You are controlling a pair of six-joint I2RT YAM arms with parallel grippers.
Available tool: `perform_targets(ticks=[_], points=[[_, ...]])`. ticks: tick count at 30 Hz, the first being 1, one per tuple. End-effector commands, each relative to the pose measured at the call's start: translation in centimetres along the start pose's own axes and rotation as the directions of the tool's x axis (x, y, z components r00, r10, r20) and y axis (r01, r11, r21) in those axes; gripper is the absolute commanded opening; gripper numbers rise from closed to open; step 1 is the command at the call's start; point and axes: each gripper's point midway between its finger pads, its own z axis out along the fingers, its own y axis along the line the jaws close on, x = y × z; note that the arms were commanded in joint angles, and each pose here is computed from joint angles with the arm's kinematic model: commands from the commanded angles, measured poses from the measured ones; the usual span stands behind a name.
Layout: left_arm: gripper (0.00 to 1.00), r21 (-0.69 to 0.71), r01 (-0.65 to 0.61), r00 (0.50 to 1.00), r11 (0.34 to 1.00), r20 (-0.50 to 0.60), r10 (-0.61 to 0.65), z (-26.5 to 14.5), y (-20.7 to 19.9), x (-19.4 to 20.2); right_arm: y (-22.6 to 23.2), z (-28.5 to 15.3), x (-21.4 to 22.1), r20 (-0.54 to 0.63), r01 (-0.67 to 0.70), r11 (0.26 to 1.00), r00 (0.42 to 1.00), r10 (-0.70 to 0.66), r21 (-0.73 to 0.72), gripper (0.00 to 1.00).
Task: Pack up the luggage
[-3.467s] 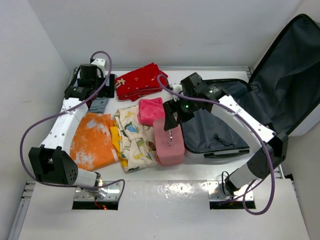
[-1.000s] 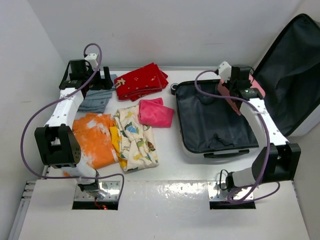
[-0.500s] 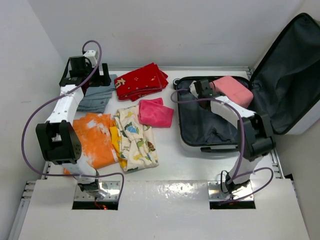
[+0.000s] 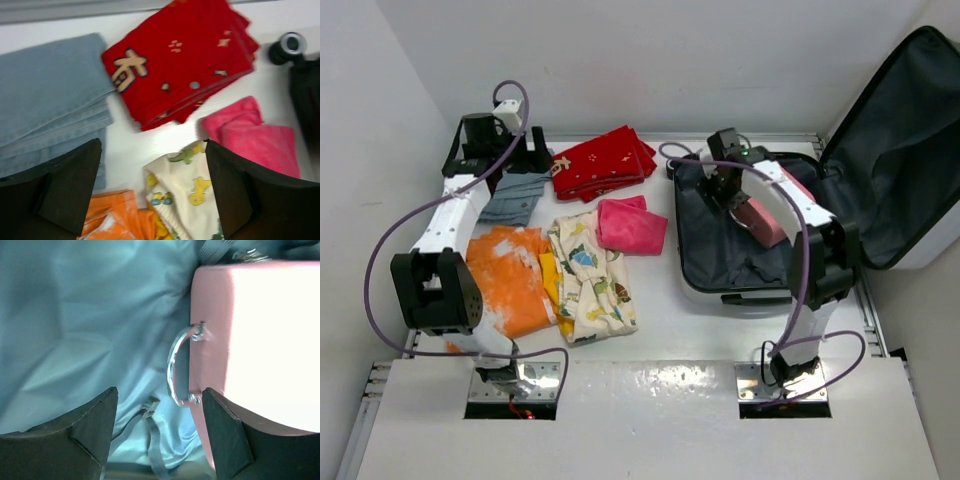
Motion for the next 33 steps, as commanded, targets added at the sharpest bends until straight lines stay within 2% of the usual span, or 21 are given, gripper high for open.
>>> perform_targets(ticks=[1, 5, 6, 8, 9, 10, 11, 12, 16, 19, 20, 21, 22, 23, 24, 25, 27, 29, 31, 32, 33], points=[[0.86, 0.161, -0.127, 0.976, 0.979, 0.196, 0.094, -2.5, -7.0, -4.8, -1.3, -7.1, -2.2, 0.157, -0.105, 0.992, 0.981, 0.116, -0.075, 0.68], [0.73, 0.336, -0.105, 0.984, 0.936, 0.172, 0.049, -2.3, -13.2, -3.9, -4.8, -12.0, -2.3, 0.28, -0.2, 0.978, 0.937, 0.208, -0.057, 0.61], [0.69, 0.396, -0.126, 0.983, 0.909, 0.176, 0.06, -2.6, -15.2, -3.8, -6.4, -12.4, -2.5, 0.312, -0.237, 0.971, 0.922, 0.23, -0.015, 0.53], [0.53, 0.493, -0.122, 0.988, 0.861, 0.14, 0.06, -2.3, -19.9, -2.0, -10.7, -13.0, -1.4, 0.351, -0.33, 0.938, 0.894, 0.277, 0.101, 0.37], [0.46, 0.522, -0.115, 0.99, 0.845, 0.126, 0.057, -1.7, -21.5, -1.3, -12.1, -12.8, -1.1, 0.356, -0.346, 0.928, 0.892, 0.28, 0.138, 0.18], [0.39, 0.535, -0.117, 0.989, 0.837, 0.138, 0.05, -1.2, -23.1, -1.3, -13.6, -12.6, -1.5, 0.383, -0.372, 0.912, 0.878, 0.286, 0.173, 0.1], [0.29, 0.576, -0.117, 0.991, 0.809, 0.125, 0.054, -1.2, -26.1, -0.5, -16.4, -12.0, -0.1, 0.36, -0.419, 0.873, 0.877, 0.318, 0.25, 0.03], [0.26, 0.595, -0.089, 0.994, 0.798, 0.103, 0.035, -0.8, -27.7, -0.2, -17.4, -12.0, -0.3, 0.37, -0.404, 0.87, 0.883, 0.289, 0.282, 0.0], [0.13, 0.651, -0.02, 1.0, 0.759, 0.015, 0.013, 2.6, -34.0, 1.4, -22.0, -9.9, 0.9, 0.368, -0.428, 0.821, 0.883, 0.29, 0.379, 0.0], [0.11, 0.671, 0.033, 0.999, 0.741, -0.036, -0.011, 5.2, -38.4, 2.6, -24.5, -7.8, 1.8, 0.346, -0.445, 0.804, 0.882, 0.319, 0.394, 0.0], [0.11, 0.691, 0.024, 1.0, 0.722, -0.008, -0.026, 5.2, -39.9, 1.0, -25.1, -7.6, 1.9, 0.35, -0.459, 0.798, 0.876, 0.332, 0.391, 0.0], [0.09, 0.686, 0.046, 0.999, 0.726, -0.048, -0.018, 7.0, -41.5, 3.2, -25.9, -5.6, 3.0, 0.321, -0.468, 0.803, 0.875, 0.362, 0.37, 0.0], [0.09, 0.685, 0.074, 0.997, 0.725, -0.066, -0.04, 7.5, -42.5, 3.4, -26.3, -5.3, 3.2, 0.315, -0.471, 0.801, 0.875, 0.369, 0.37, 0.0], [0.08, 0.689, 0.077, 0.997, 0.72, -0.052, -0.056, 7.6, -43.6, 2.5, -26.8, -4.0, 4.3, 0.287, -0.48, 0.797, 0.873, 0.393, 0.366, 0.0], [0.08, 0.682, 0.106, 0.994, 0.724, -0.101, -0.051, 9.0, -44.9, 4.8, -26.3, -3.3, 3.8, 0.298, -0.475, 0.822, 0.872, 0.389, 0.315, 0.0], [0.08, 0.661, 0.117, 0.992, 0.741, -0.109, -0.059, 9.7, -45.3, 5.3, -26.1, -2.7, 4.1, 0.29, -0.474, 0.827, 0.872, 0.394, 0.302, 0.0], [0.08, 0.675, 0.12, 0.992, 0.728, -0.115, -0.057, 9.8, -46.8, 5.6, -25.9, -1.6, 4.4, 0.282, -0.47, 0.838, 0.874, 0.397, 0.277, 0.0], [0.07, 0.649, 0.116, 0.991, 0.752, -0.125, -0.045, 10.7, -47.9, 7.8, -25.7, -0.9, 4.4, 0.271, -0.461, 0.85, 0.878, 0.394, 0.257, 0.0], [0.07, 0.655, 0.112, 0.991, 0.748, -0.128, -0.035, 10.8, -49.0, 8.7, -25.0, 0.1, 4.7, 0.246, -0.455, 0.862, 0.882, 0.402, 0.222, 0.0], [0.07, 0.644, 0.123, 0.987, 0.755, -0.156, -0.027, 11.5, -49.4, 10.6, -24.8, 0.3, 4.9, 0.24, -0.454, 0.864, 0.883, 0.404, 0.216, 0.0], [0.07, 0.634, 0.134, 0.987, 0.762, -0.158, -0.043, 11.9, -49.4, 10.6, -24.8, 1.0, 5.0, 0.232, -0.449, 0.868, 0.886, 0.402, 0.211, 0.0]])
